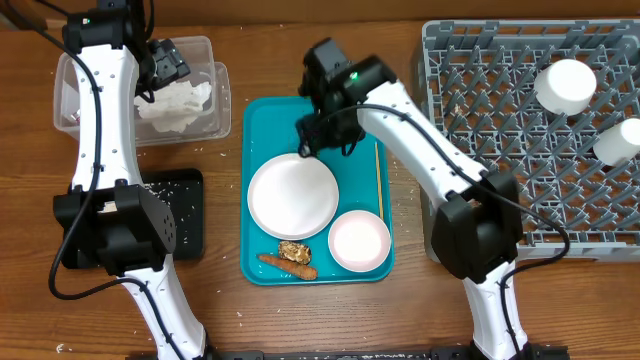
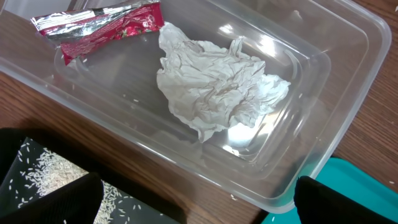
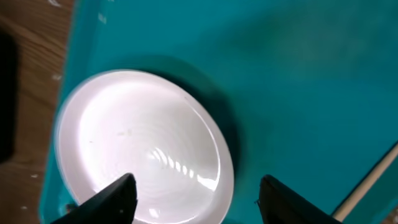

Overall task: Sort waste into correct bins and load items into the dishwasher
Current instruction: 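Move the right gripper to the white plate on the teal tray and grasp it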

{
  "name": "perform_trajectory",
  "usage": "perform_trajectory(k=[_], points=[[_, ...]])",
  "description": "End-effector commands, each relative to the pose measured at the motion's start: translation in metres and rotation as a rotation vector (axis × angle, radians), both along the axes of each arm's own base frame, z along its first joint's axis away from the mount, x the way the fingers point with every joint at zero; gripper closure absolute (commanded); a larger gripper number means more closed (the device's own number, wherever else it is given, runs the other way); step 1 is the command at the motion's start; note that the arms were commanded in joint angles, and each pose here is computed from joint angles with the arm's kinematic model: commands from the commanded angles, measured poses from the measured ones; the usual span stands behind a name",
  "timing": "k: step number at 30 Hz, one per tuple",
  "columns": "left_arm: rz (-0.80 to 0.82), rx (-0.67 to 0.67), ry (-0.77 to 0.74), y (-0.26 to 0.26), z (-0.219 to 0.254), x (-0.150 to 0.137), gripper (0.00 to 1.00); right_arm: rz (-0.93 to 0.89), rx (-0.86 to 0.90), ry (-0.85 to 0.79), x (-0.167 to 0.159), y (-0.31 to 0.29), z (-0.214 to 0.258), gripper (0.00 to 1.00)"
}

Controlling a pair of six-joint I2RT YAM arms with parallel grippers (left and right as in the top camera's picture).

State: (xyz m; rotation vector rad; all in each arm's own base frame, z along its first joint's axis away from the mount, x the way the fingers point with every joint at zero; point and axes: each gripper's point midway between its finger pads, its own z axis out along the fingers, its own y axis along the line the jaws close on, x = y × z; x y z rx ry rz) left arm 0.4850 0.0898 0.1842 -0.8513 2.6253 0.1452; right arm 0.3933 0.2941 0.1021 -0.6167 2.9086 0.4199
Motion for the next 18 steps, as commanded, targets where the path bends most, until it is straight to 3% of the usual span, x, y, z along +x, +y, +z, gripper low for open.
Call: perform_trajectory(k=[1,8,18], points=[[0.012,0.01,0.016,0.0,-0.007,0.001,0.0,-0.021,-0.04,0.042,-0.008,-0.009,-0.037,0.4],[0.012,0.01,0.016,0.0,-0.007,0.001,0.0,-0.046,-0.054,0.086,-0.022,-0.016,-0.076,0.44],[0.012,0.01,0.016,0.0,-0.007,0.001,0.0,-0.108,-0.059,0.114,-0.027,-0.019,-0.089,0.68]])
